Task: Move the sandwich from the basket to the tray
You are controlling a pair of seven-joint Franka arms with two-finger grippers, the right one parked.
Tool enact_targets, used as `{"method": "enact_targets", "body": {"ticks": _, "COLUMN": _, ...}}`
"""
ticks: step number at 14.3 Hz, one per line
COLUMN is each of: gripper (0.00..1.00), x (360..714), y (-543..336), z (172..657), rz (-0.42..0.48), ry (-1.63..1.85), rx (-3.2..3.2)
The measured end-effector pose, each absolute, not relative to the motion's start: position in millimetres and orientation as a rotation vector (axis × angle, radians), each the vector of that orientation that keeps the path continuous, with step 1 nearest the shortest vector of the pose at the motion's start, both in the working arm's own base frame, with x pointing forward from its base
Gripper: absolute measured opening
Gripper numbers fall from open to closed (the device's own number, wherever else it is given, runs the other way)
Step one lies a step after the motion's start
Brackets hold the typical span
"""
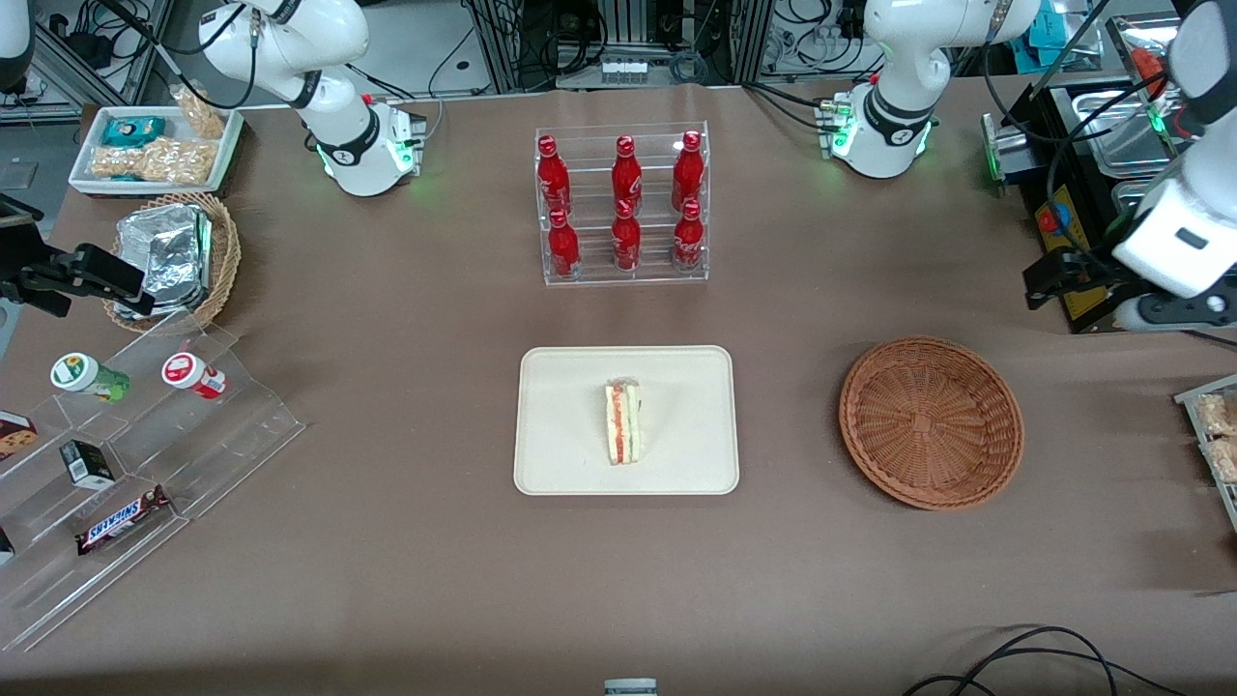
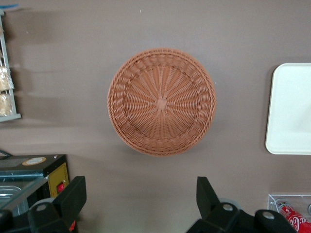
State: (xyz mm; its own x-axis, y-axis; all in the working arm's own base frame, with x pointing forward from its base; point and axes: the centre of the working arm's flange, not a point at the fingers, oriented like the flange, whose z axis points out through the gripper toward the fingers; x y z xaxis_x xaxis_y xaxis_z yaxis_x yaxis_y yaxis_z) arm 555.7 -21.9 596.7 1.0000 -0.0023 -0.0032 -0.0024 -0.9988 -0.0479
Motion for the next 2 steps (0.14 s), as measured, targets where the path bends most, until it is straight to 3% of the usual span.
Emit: {"method": "enact_targets", "body": {"ticks": 2, "gripper": 1.0, "x": 558.8, "y": -22.6, "z": 600.1, "rz": -0.006, "ry": 0.003, "rx": -3.113}}
